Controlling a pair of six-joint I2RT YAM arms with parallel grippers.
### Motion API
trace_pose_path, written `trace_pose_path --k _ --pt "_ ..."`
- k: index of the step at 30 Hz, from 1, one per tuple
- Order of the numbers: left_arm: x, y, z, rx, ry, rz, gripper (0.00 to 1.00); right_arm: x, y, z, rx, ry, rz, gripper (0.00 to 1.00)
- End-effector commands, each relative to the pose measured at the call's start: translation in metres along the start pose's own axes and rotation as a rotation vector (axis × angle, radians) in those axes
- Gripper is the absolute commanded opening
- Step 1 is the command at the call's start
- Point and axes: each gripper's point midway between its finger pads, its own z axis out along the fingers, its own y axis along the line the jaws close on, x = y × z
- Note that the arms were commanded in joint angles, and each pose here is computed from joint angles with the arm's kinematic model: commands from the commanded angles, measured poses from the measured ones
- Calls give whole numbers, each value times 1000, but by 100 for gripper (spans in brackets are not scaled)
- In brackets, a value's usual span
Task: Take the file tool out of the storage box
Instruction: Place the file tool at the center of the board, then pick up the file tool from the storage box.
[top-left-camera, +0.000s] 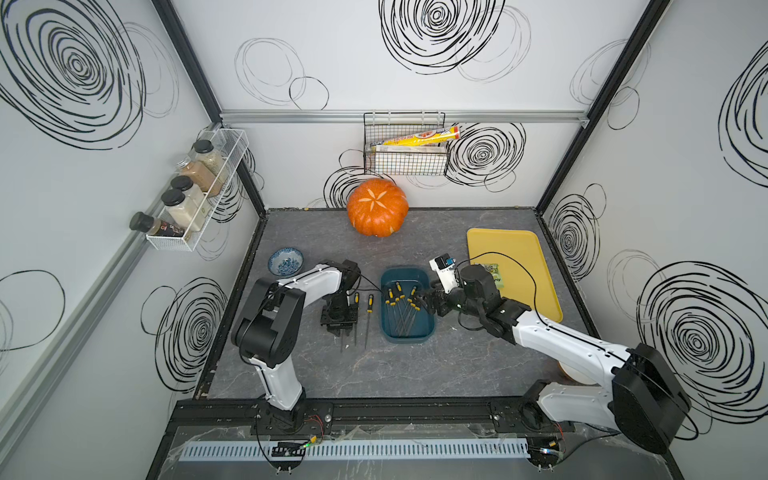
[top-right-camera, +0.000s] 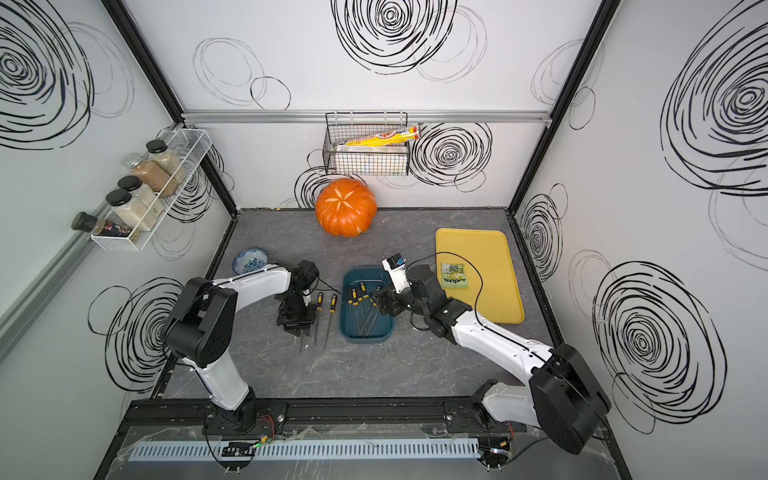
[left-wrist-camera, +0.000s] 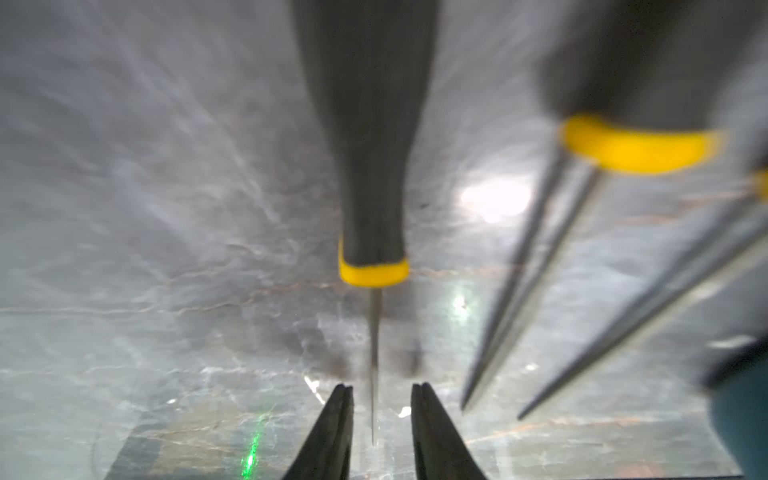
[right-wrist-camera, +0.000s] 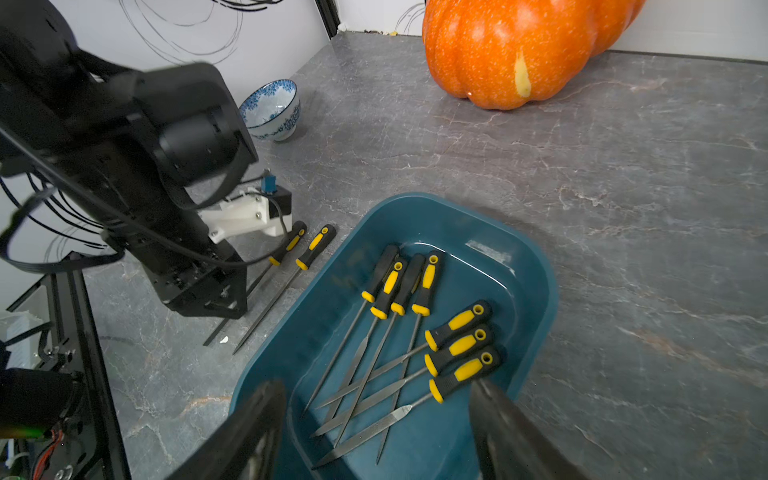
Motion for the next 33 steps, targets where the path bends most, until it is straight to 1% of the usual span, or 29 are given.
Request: trace_pose_path --k 1,3,4,5,6,7,9,12,15,16,18,19,20,21,23,27,29,33 --pt "-14 -3 -34 23 -143 -15 36 -2 5 11 -33 15 0 67" --pt "-17 -6 -49 52 -210 -13 36 4 7 21 -51 56 4 61" --pt "-18 -7 -56 67 -243 -17 36 5 7 25 -53 77 6 60" --pt "-22 -11 -65 93 -291 -12 37 5 5 30 -37 100 6 57" --pt "-26 -18 -76 144 -347 1 38 5 2 35 -21 121 1 53" --pt "-29 -28 -86 210 -401 17 39 6 -2 40 0 142 5 51" --pt "-31 -55 -111 401 -516 64 41 7 -10 54 39 192 8 44" --pt "-26 -80 -149 631 -662 116 48 18 -24 74 106 289 8 41" --pt "-13 -98 -179 851 -771 162 56 30 -38 88 177 357 4 40" --pt "-10 -100 -184 898 -797 163 58 35 -40 94 179 378 5 40" --pt "-1 -106 -194 1011 -846 203 61 41 -41 105 181 412 1 37" --pt "1 -106 -196 1037 -871 209 63 41 -44 108 199 421 -5 36" --pt "1 -104 -195 1054 -893 202 97 43 -45 112 209 433 -16 36" --pt "3 -103 -195 1069 -924 209 99 43 -44 116 204 436 -25 36" --pt "9 -102 -200 1117 -975 243 99 44 -39 122 171 443 -19 36" --pt "13 -95 -202 1095 -1077 275 99 45 -41 131 180 449 -25 38" --pt "12 -92 -200 1083 -1090 263 99 47 -47 135 209 461 -30 38" --pt "14 -93 -197 1082 -1087 288 99 57 -49 143 214 488 -31 38"
